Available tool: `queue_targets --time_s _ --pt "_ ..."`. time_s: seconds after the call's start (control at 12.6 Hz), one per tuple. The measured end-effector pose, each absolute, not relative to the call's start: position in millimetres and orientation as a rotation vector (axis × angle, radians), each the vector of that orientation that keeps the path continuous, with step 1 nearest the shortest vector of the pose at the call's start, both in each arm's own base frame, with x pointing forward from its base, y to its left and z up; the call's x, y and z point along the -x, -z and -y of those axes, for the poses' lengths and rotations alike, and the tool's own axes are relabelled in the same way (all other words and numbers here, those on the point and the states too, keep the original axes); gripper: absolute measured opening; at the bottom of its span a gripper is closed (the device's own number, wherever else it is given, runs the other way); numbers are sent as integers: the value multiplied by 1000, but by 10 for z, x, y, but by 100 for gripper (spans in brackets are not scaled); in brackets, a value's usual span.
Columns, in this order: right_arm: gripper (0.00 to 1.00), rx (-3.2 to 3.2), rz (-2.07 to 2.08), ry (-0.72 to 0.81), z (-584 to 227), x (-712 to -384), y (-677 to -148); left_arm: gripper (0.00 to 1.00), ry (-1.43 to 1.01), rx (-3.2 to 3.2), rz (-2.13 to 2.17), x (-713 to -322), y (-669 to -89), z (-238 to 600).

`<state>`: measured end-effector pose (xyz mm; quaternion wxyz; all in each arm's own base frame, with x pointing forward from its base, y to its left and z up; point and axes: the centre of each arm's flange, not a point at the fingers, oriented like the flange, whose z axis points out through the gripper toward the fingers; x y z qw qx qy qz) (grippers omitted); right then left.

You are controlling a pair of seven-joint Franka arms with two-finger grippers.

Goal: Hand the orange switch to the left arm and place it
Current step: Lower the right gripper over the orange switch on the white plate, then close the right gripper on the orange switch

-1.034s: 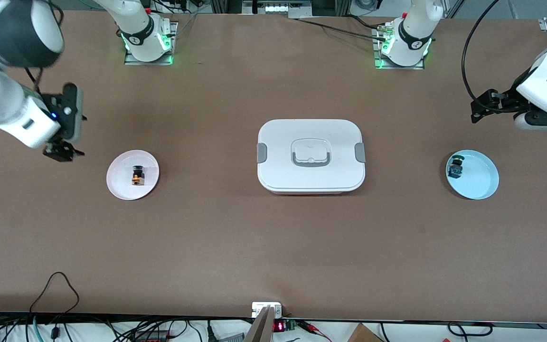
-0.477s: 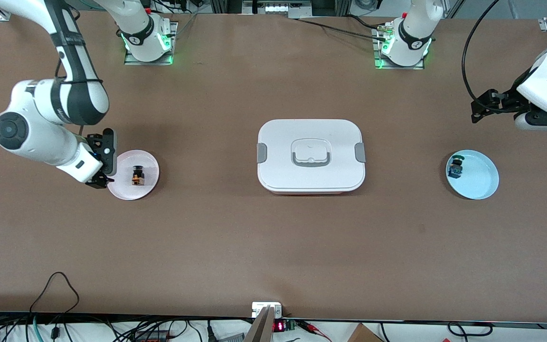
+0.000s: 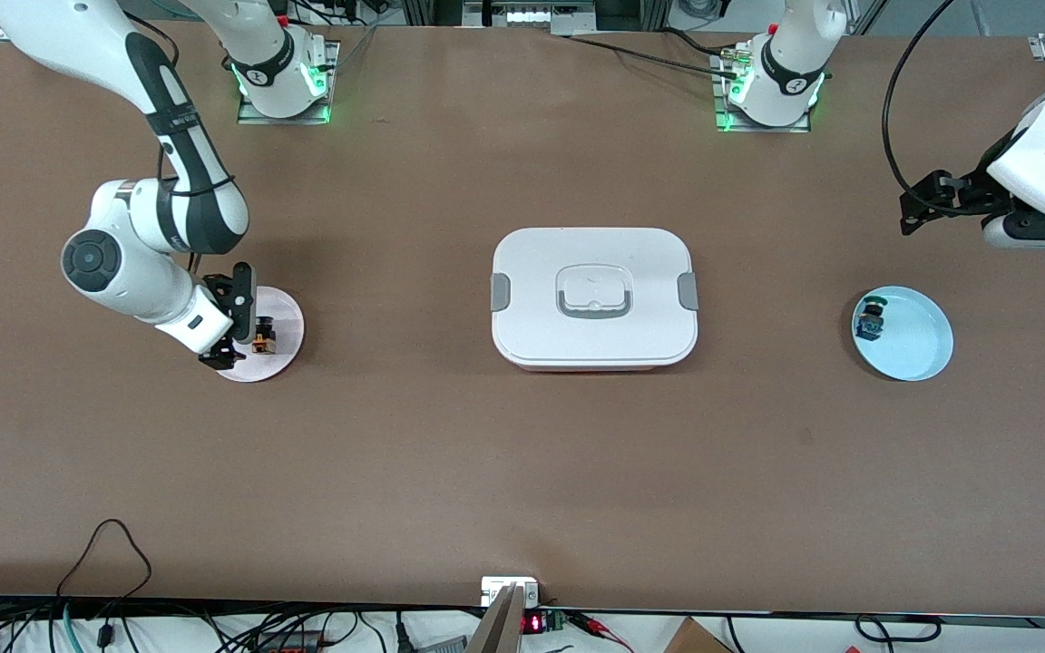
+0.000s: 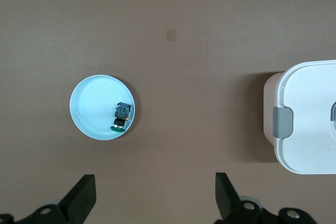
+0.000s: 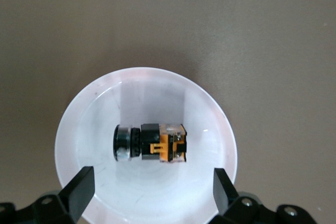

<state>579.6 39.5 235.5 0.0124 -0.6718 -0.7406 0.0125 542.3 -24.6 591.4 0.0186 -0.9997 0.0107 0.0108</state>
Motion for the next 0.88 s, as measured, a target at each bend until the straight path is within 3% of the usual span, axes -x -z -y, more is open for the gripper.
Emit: queue_targets --time_s 0.88 --pt "100 2079 2351 5 -532 -5698 -1984 100 -34 3104 -32 -5423 -5914 240"
